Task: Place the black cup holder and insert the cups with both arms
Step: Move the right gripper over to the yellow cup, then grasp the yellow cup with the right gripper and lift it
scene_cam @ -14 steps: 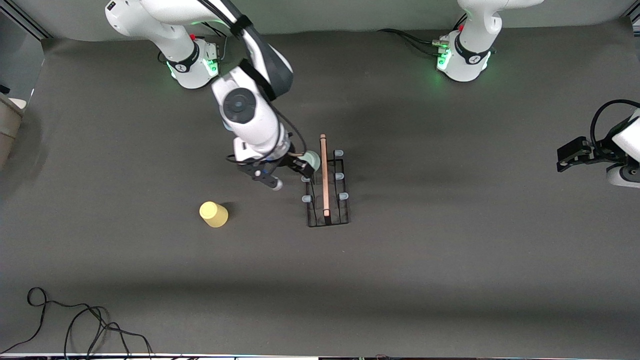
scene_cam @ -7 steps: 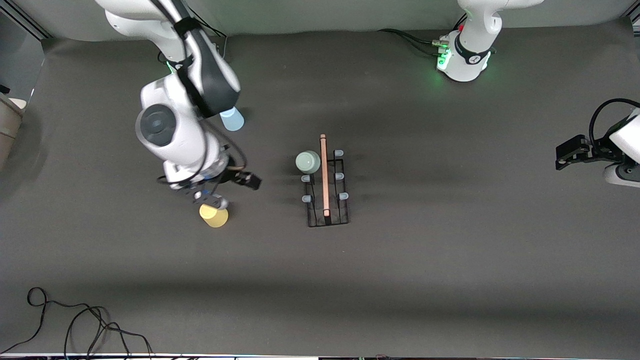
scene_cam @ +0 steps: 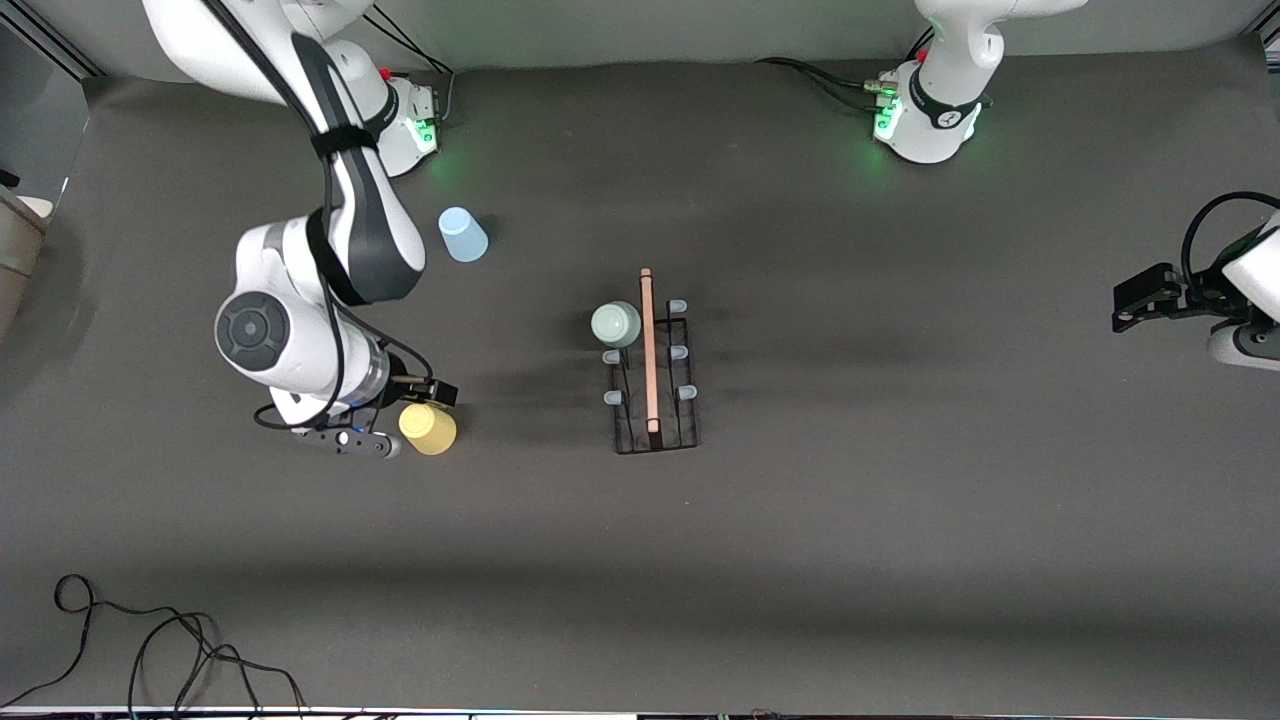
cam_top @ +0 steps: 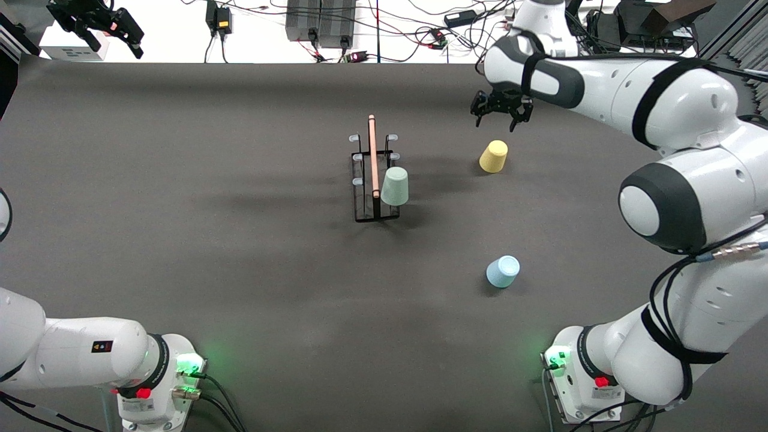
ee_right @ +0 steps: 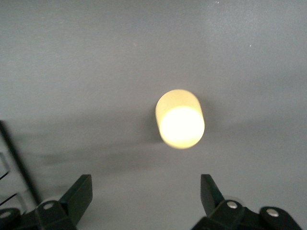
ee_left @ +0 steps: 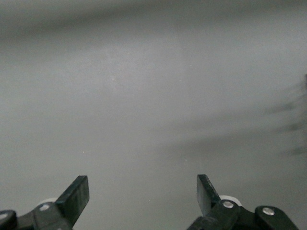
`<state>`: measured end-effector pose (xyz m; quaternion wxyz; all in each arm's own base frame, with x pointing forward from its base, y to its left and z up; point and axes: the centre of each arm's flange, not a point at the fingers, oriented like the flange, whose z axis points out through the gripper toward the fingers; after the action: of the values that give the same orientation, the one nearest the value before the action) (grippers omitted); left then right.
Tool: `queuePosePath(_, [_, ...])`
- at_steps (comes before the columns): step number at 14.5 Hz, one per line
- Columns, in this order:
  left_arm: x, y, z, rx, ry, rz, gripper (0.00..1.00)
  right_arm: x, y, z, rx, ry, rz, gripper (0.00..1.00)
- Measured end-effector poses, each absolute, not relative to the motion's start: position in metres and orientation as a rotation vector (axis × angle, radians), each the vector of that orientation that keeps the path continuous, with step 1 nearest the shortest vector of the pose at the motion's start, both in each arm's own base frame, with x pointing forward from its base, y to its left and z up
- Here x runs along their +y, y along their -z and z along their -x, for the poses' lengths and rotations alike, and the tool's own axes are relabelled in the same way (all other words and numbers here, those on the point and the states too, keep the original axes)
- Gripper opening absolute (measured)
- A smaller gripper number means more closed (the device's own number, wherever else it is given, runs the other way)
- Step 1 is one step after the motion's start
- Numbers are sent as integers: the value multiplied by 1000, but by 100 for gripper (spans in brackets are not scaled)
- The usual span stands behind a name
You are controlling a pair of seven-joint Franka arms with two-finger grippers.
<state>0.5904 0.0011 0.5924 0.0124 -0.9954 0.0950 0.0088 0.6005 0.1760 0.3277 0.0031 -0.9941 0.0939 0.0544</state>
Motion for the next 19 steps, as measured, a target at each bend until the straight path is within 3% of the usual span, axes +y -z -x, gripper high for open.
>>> queuePosePath(10, [1, -584, -594, 296, -55, 3105, 100, 153, -238, -602, 252, 21, 3177, 100])
queuePosePath(16, [1, -583, -596, 297, -56, 3105, 100, 141, -209, -591, 224, 51, 3200, 100])
queuePosePath(19, [1, -586, -596, 266, -48, 3107, 100, 142, -207, -590, 219, 45, 3194, 93])
